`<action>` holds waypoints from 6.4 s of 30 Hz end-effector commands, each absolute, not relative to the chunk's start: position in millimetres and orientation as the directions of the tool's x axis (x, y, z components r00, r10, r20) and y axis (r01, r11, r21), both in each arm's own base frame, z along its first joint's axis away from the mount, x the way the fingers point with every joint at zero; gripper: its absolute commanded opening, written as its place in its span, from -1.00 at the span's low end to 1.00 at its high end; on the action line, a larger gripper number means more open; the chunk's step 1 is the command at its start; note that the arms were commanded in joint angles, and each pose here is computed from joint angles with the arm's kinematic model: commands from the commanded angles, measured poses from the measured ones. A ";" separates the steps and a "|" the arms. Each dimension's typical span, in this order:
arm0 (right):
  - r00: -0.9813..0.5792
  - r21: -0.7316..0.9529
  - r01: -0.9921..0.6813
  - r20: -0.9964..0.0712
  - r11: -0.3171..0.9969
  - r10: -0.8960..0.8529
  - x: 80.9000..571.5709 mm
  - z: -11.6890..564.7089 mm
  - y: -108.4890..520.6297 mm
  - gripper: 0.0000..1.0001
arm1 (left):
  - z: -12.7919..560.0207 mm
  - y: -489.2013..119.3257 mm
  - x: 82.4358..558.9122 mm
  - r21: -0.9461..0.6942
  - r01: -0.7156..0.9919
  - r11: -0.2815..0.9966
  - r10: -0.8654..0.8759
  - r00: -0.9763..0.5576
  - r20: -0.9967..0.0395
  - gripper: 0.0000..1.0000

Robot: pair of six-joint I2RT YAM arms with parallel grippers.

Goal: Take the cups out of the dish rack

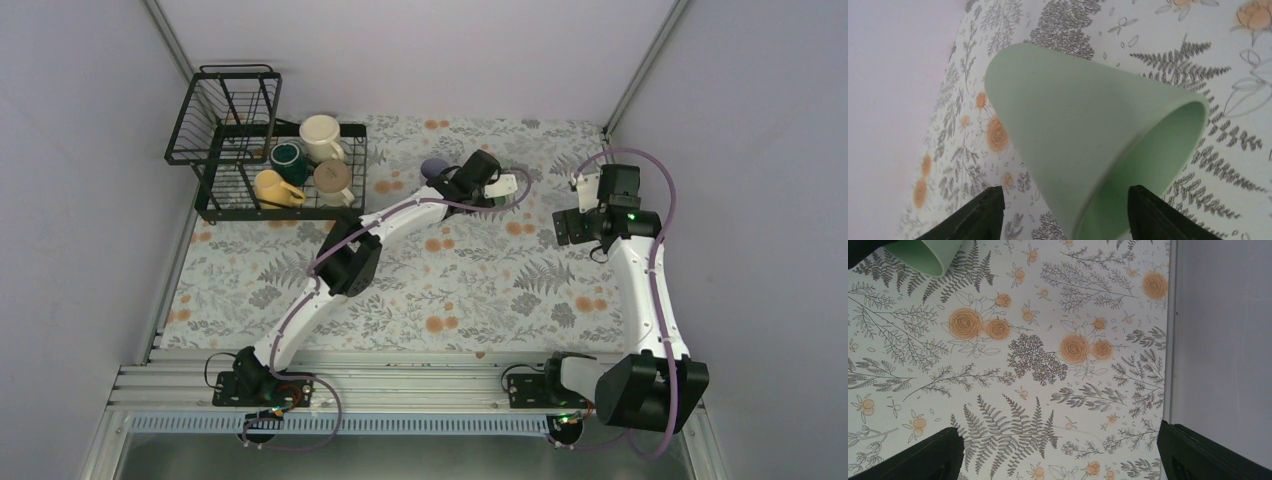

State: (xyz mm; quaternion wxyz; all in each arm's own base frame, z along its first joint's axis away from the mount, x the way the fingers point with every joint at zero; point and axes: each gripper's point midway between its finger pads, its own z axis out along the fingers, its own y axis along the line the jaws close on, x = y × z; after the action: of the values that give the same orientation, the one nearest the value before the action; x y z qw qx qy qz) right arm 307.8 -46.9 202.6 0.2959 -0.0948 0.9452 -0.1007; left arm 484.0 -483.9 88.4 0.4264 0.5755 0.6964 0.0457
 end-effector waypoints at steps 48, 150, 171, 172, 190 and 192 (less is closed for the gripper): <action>-0.758 -0.221 -0.157 -0.597 0.963 -0.261 297.8 237.8 -36.2 1.00 | 201.5 -376.1 421.6 0.525 0.850 0.031 0.978 0.083 -0.192 -0.95; -0.764 -0.178 -0.212 -0.582 0.961 -0.277 295.6 211.9 -25.9 1.00 | 309.1 -289.8 492.7 0.714 0.452 0.534 0.843 -0.226 -0.487 0.62; -0.740 -0.135 -0.349 -0.568 0.927 -0.361 304.1 201.5 -8.2 1.00 | 265.2 -157.6 453.1 0.722 0.633 0.278 0.941 -0.028 -0.338 0.63; -0.739 -0.130 -0.357 -0.566 0.925 -0.365 304.0 200.3 -7.1 1.00 | 261.8 -153.3 449.1 0.716 0.650 0.255 0.948 -0.022 -0.318 0.59; -0.520 -0.086 -0.653 -0.671 0.752 -0.528 288.8 223.1 54.0 0.98 | 206.3 -138.3 392.5 0.670 0.704 -0.235 0.877 0.451 -0.166 0.50; -0.504 -0.090 -0.665 -0.679 0.742 -0.534 288.4 228.5 56.9 0.98 | 206.1 -143.6 397.4 0.670 0.697 -0.254 0.859 0.481 -0.175 0.48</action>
State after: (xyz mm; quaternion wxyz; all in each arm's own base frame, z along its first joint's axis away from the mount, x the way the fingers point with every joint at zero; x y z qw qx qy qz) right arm 292.9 38.4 204.8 0.3197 -0.2959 0.8973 0.0707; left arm 389.1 -122.6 186.8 0.3017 0.7444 0.5829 0.1226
